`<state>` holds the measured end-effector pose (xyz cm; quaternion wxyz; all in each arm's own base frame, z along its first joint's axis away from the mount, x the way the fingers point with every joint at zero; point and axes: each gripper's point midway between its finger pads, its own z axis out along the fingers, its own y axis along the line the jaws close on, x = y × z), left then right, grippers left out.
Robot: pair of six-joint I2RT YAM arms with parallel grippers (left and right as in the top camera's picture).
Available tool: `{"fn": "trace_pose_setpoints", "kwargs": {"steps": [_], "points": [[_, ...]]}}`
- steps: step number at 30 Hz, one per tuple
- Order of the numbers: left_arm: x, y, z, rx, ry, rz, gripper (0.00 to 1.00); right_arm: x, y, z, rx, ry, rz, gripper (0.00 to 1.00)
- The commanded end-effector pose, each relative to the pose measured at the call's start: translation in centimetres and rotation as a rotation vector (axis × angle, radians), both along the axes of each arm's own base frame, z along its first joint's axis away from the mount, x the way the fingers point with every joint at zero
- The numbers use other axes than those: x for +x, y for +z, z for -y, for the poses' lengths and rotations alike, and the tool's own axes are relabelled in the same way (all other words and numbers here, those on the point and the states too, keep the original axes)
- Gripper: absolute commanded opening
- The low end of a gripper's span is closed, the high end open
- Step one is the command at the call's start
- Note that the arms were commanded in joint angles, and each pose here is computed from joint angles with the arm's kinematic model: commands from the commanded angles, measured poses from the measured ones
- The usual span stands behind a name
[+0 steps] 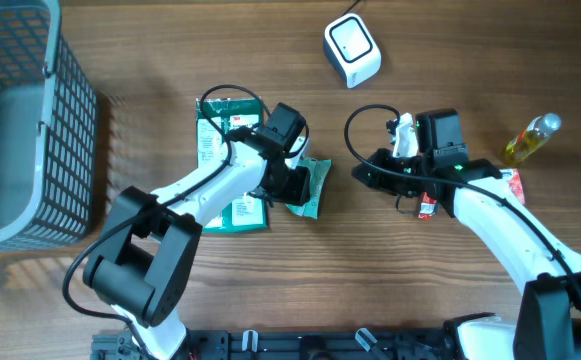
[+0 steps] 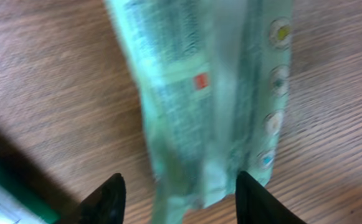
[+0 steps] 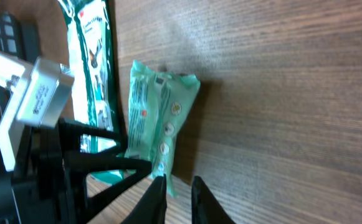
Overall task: Scan the item barcode
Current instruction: 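Bring the right gripper to the wipes pack held by the left gripper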
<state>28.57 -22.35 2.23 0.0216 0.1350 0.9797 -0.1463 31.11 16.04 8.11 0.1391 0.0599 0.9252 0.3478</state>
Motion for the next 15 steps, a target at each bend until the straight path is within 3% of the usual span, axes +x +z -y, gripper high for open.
{"fn": "trace_pose_setpoints", "kwargs": {"steps": [1,2,5,7,10,15], "points": [[2.9,3.9,-0.8,-0.041,0.045,0.096,0.51,-0.1,0.0,-1.4,0.042,0.039,0.007,0.08],[3.2,4.5,-1.1,-0.046,0.057,0.106,0.49,0.0,0.2,-1.8,0.047,0.043,0.015,0.05],[3.1,5.1,-1.8,-0.067,0.087,0.083,0.17,0.4,0.4,-3.0,0.066,0.051,0.035,0.04],[2.2,4.9,-1.8,-0.085,0.087,0.033,0.07,0.8,0.3,-3.8,0.077,0.058,0.049,0.04],[1.4,4.9,-1.3,-0.115,0.078,-0.010,0.04,1.2,-0.7,-5.3,0.095,0.071,0.046,0.04],[0.1,6.2,1.3,-0.281,-0.004,-0.070,0.04,0.9,-3.7,-7.1,0.114,0.099,-0.016,0.04]]}}
